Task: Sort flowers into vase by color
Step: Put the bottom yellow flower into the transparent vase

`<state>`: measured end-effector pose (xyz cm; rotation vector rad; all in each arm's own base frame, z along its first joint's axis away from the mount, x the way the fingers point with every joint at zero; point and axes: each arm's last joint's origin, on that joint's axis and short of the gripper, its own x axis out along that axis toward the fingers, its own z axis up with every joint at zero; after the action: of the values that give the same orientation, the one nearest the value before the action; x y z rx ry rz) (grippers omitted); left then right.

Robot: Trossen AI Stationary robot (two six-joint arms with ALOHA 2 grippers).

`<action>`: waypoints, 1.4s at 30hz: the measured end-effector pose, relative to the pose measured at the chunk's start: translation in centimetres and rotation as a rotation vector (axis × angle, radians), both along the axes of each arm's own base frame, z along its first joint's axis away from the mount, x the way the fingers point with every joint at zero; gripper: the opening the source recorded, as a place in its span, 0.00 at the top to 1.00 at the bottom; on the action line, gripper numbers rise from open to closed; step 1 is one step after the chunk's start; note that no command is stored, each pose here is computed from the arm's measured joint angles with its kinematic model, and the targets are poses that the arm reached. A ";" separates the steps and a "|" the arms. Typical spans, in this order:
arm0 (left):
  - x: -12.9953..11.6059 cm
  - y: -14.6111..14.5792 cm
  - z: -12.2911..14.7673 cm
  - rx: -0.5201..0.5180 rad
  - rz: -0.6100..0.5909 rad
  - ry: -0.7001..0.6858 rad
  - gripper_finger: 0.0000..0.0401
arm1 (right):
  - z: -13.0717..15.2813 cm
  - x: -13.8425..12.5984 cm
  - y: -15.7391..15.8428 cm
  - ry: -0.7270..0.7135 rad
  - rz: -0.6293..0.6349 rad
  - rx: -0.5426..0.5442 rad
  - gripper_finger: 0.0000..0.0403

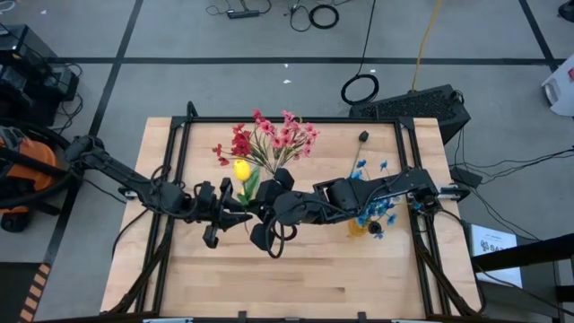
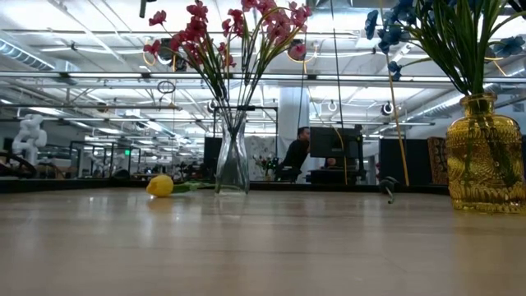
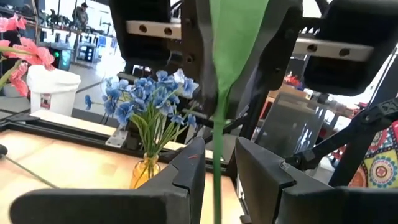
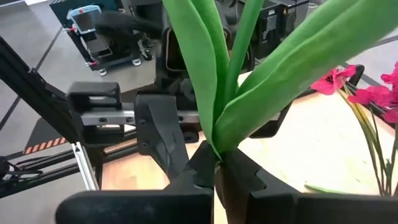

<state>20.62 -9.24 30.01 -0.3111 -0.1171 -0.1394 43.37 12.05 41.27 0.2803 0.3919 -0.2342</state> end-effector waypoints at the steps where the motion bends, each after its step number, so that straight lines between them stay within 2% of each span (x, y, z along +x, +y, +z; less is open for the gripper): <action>1: 0.0 0.0 0.1 -0.002 0.000 -0.003 0.76 | 0.0 0.0 -0.1 0.005 -0.002 0.000 1.00; 9: 0.1 0.1 -0.2 0.011 0.026 0.027 0.79 | -0.3 -0.1 -0.2 0.032 -0.011 0.010 1.00; 14: 0.3 0.4 -0.5 0.024 0.017 0.047 0.95 | -0.4 -0.1 -0.3 0.040 -0.015 0.007 0.98; 23: 0.4 0.6 -0.5 0.035 0.022 0.049 0.99 | -0.6 -0.4 -0.7 0.075 -0.042 0.021 0.84; 25: 0.5 0.9 -0.5 0.067 0.037 0.044 0.99 | -0.4 -1.0 -1.0 0.101 -0.059 0.041 0.80; 27: 0.5 1.1 -0.4 0.104 0.038 0.032 0.99 | 0.1 -2.0 -1.5 0.136 -0.073 0.044 0.76; 30: 0.6 1.6 -0.2 0.105 0.032 0.022 0.99 | 1.5 -4.1 -2.2 0.180 -0.080 0.037 0.73; 35: 0.9 2.5 -0.3 0.109 0.031 0.024 0.99 | 3.4 -8.1 -3.1 0.238 -0.147 0.108 0.72; 42: 1.3 3.6 -0.4 0.134 0.081 0.037 0.99 | 5.6 -14.3 -2.9 0.299 -0.245 -0.029 0.75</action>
<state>21.90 -5.65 29.63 -0.1751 -0.0831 -0.0605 29.07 9.14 46.87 0.2657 0.6500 -0.5254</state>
